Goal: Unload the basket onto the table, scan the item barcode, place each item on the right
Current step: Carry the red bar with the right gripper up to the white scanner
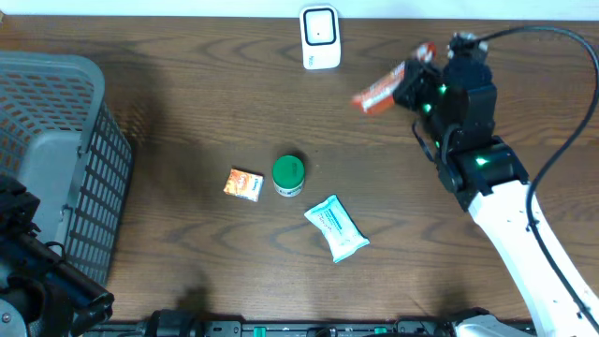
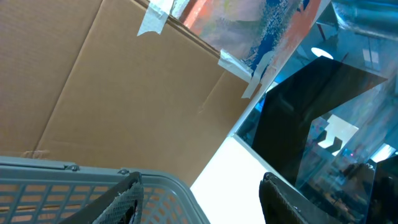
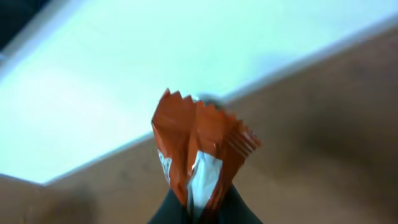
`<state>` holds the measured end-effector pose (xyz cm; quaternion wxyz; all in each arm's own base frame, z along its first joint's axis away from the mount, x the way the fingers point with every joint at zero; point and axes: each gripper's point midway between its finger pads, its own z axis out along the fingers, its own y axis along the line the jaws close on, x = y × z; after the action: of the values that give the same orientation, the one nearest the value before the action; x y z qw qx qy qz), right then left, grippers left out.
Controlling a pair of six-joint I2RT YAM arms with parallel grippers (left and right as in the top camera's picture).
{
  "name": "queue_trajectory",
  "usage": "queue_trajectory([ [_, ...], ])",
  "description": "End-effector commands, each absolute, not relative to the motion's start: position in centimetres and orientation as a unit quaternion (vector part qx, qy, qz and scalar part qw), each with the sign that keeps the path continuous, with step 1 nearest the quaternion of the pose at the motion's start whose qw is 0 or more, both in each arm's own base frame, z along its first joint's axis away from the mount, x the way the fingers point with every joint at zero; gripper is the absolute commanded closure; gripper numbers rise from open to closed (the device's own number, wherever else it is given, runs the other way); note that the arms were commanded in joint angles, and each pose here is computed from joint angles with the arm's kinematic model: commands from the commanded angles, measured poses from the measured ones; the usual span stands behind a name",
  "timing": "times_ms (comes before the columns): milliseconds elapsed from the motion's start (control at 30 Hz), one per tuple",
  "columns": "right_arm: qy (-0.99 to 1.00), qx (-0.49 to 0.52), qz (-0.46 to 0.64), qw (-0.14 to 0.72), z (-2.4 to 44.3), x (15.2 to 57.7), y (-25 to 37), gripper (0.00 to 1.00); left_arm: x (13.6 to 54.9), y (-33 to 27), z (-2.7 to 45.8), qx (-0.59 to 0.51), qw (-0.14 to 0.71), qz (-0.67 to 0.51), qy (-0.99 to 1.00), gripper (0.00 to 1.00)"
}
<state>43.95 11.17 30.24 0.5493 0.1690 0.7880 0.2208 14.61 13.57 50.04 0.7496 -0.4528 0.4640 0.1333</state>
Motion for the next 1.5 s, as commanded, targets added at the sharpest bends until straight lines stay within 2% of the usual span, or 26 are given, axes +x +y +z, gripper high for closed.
queue_trajectory([
  [0, 0.785, 0.096, 0.186, 0.583, 29.2, 46.8, 12.7, 0.99, 14.6, 13.6, 50.0, -0.454, 0.750, 0.132, 0.463, 0.39],
  [233, 0.680, 0.016, 0.131, 0.722, 29.6, 53.0, 14.8, 0.99, 14.6, 13.6, 50.0, -0.454, 0.750, 0.132, 0.463, 0.39],
  [400, 0.598, 0.004, 0.095, 0.796, 30.1, 54.3, 15.4, 0.99, 14.6, 13.6, 50.0, -0.454, 0.750, 0.132, 0.463, 0.39],
  [633, 0.586, -0.057, 0.117, 0.800, 27.9, 57.9, 19.1, 0.99, 14.6, 13.6, 50.0, -0.454, 0.750, 0.132, 0.463, 0.39],
  [1167, 0.565, -0.120, 0.053, 0.815, 25.9, 65.6, 23.4, 0.99, 14.6, 13.6, 50.0, -0.454, 0.750, 0.132, 0.463, 0.39],
  [1467, 0.567, -0.143, 0.036, 0.810, 24.5, 66.9, 24.0, 0.99, 14.6, 13.6, 50.0, -0.454, 0.750, 0.132, 0.463, 0.39],
])
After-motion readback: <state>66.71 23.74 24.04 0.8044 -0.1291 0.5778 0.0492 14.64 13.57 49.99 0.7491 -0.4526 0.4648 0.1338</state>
